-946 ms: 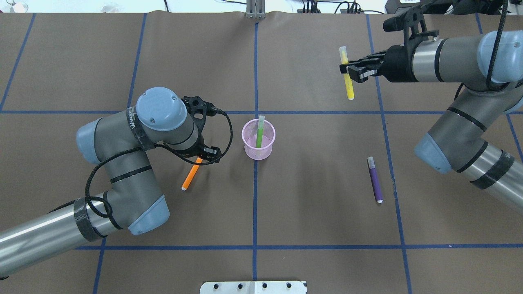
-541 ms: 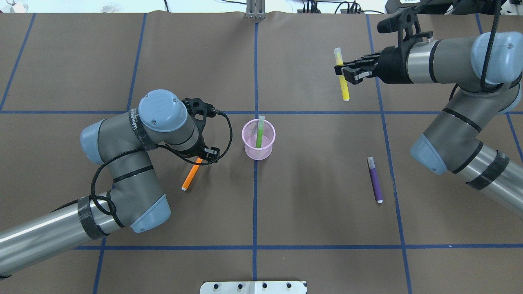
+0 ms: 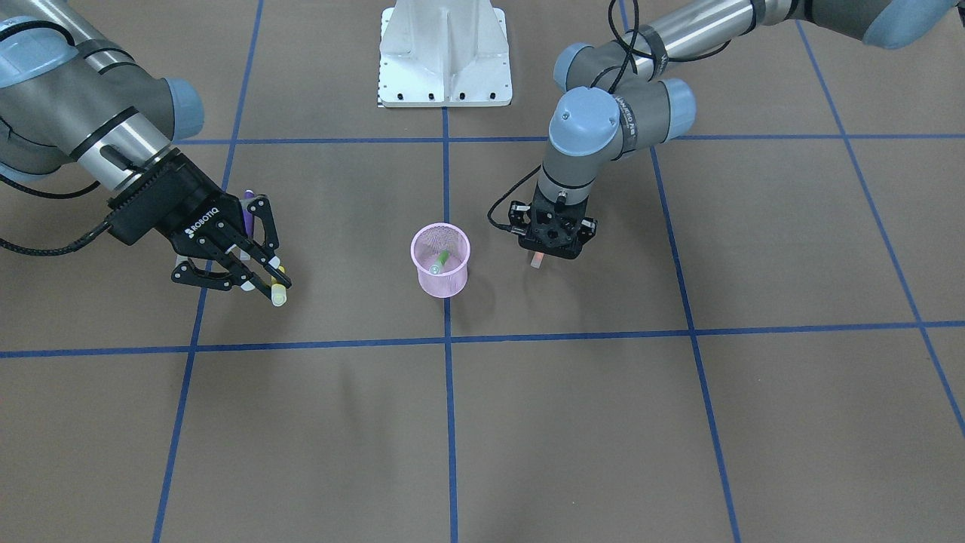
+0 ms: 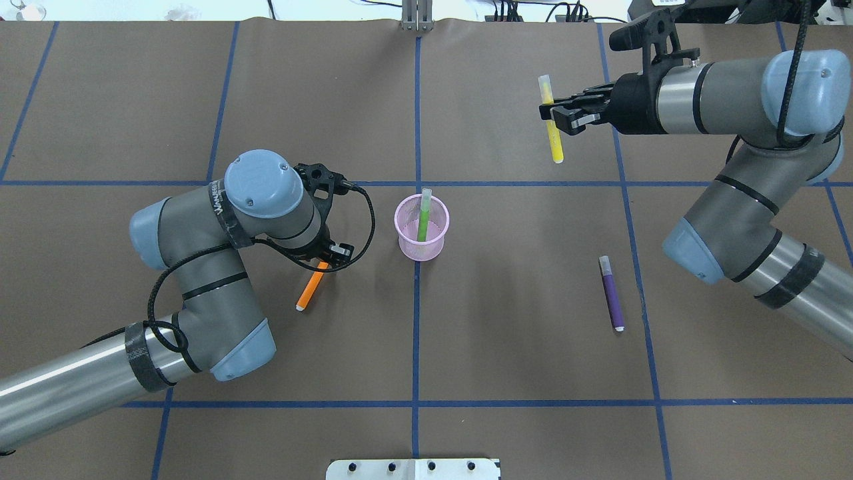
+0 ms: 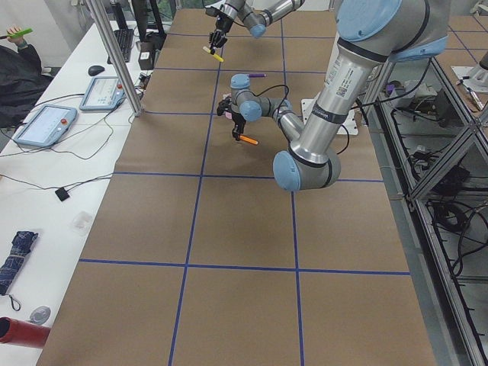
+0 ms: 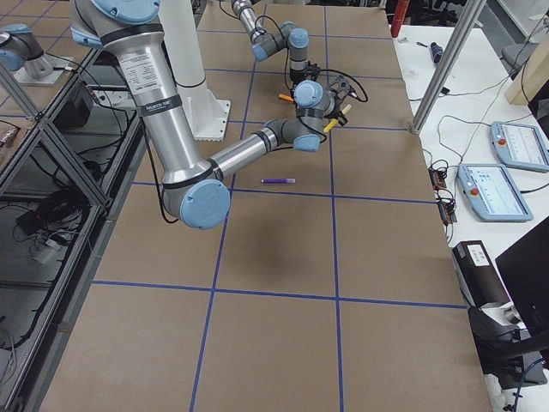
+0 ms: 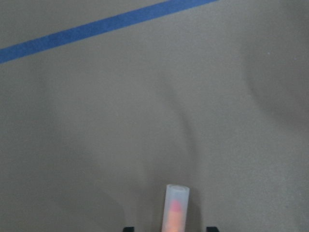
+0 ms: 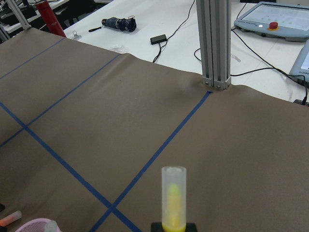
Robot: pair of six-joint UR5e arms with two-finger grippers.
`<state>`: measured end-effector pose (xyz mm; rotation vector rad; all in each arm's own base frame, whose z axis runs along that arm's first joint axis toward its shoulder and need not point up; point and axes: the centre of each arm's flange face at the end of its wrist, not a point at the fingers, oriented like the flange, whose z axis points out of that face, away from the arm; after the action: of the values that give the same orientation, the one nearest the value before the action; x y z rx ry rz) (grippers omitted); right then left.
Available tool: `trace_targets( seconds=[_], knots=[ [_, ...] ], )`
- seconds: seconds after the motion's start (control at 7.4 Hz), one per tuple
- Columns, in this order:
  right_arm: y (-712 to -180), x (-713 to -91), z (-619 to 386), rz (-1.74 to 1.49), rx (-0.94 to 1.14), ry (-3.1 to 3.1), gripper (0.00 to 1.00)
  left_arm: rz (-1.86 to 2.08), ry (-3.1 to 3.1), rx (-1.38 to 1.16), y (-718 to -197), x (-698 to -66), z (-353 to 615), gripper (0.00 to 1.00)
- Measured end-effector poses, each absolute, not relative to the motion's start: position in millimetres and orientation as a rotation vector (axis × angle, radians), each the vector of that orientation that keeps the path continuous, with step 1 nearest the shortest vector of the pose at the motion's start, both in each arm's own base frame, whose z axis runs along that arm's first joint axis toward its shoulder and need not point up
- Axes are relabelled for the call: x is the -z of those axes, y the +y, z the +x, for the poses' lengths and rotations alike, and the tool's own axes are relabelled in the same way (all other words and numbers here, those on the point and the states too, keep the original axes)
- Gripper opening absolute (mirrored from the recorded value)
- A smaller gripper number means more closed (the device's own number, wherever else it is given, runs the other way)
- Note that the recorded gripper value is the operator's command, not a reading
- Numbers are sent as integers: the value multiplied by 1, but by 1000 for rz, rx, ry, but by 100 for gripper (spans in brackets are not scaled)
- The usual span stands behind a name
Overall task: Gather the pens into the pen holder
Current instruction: 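Lift the orange marker with the left gripper while the right carries the highlighter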
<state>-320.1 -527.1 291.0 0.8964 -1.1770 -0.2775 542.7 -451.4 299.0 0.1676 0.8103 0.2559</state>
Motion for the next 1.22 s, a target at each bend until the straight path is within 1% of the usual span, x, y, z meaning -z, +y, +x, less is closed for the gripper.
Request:
trace_targets(
  seconds=[0.14, 0.41, 0.54, 0.68, 1.22],
  knots=[
    [-527, -289, -320, 898, 278, -1178, 0, 166, 808, -256, -451, -300, 543, 53],
    [-528, -287, -321, 900, 278, -1180, 0, 163, 804, -255, -451, -301, 543, 33],
    [-528, -286, -321, 900, 278, -1180, 0, 162, 804, -255, -451, -302, 543, 19],
    [-528, -286, -321, 900, 278, -1181, 0, 157, 806, -257, -450, -301, 543, 0],
    [-528, -282, -321, 907, 279, -1186, 0, 138, 836, -268, -447, -292, 537, 0]
  ],
)
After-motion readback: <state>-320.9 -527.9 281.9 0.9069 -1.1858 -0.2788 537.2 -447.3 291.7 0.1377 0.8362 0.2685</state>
